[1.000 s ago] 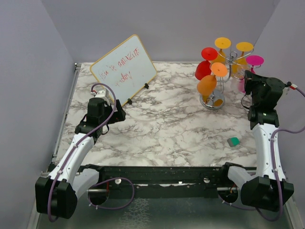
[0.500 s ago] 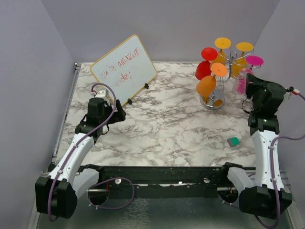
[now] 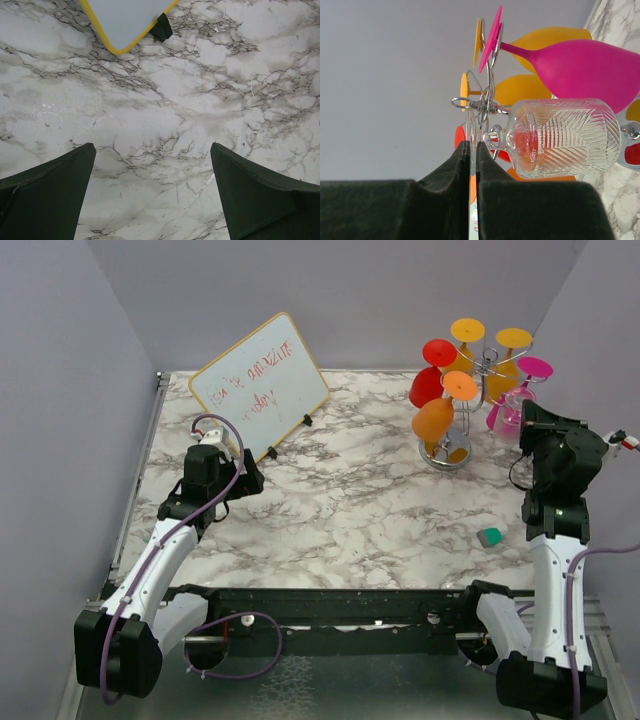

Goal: Take the wine glass off the wine glass rack
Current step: Pick up the wine glass from the wine rack.

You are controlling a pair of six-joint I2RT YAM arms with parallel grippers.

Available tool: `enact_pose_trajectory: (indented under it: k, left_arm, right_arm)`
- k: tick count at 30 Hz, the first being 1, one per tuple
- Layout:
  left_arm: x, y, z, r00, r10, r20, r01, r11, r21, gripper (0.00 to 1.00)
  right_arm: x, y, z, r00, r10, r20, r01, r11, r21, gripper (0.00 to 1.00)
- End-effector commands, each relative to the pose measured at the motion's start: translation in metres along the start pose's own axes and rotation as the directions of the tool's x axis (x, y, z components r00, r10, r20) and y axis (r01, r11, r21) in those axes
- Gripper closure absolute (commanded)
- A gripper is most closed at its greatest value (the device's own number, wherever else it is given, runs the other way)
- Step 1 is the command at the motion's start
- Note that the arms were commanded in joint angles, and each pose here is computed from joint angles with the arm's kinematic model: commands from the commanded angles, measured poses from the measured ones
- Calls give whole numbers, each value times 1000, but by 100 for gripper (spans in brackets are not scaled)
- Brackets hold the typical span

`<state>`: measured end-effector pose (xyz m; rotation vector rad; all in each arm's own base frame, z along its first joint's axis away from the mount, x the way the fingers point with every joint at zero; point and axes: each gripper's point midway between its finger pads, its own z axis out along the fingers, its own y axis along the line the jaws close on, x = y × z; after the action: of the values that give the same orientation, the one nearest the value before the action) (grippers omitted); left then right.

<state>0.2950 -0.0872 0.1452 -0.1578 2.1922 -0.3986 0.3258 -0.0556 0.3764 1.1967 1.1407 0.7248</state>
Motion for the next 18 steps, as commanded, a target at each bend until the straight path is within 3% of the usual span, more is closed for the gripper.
enact_pose_trajectory:
  k: [1, 18]
  left_arm:
    - [-6, -8, -3, 1000, 9, -1, -9, 1000, 29, 1]
    - [-6, -17, -4, 1000, 9, -17, -8, 997, 77, 1]
  right_arm:
    - [-10, 22, -17, 999, -27, 23, 28, 998, -56, 100]
    - [36, 26, -97, 925, -285, -251, 245, 953, -179, 99]
